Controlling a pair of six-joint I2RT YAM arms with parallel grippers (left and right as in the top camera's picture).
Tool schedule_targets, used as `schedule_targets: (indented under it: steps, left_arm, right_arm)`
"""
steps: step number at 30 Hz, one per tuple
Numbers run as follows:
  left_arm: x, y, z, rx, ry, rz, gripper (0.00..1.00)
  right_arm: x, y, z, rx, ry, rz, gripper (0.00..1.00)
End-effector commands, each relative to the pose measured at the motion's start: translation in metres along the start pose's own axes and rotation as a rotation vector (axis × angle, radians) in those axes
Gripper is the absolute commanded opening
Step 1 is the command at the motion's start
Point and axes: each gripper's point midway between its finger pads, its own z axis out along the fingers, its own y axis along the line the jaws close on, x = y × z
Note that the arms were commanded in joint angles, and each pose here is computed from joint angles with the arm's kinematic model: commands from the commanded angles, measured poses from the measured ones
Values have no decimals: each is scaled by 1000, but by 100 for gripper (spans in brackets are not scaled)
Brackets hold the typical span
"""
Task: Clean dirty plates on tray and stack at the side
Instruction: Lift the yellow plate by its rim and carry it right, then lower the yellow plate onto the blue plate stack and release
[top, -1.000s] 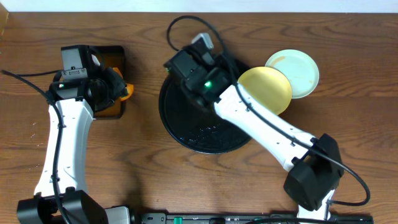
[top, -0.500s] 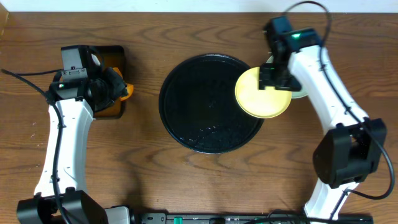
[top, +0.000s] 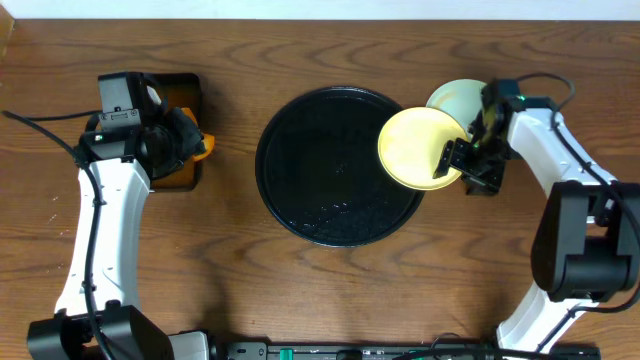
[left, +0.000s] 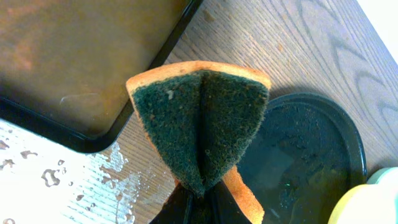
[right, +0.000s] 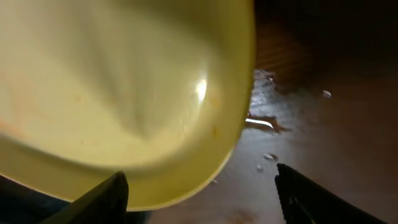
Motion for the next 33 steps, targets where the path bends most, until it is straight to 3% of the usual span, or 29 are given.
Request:
schedule_targets:
  steps: [1,6,10,20,33]
  left_arm:
    - [1,3,3,-11,6,26,8]
    - [1,3,3,-11,6,25,7]
    - [1,3,3,-11,6,26,8]
    - [1,3,3,-11,6,26,8]
    - [1,3,3,-11,6,25,8]
  right_arm:
    - [-3,-2,-3,-167,22,39,75]
    - [-16,-15,-1,-209,-21,74,74]
    - [-20,-9,6,-276,-43,63,62]
    - [-22,6,25,-499,-92,50,61]
    - [-30,0,36,-546,-150,137,23]
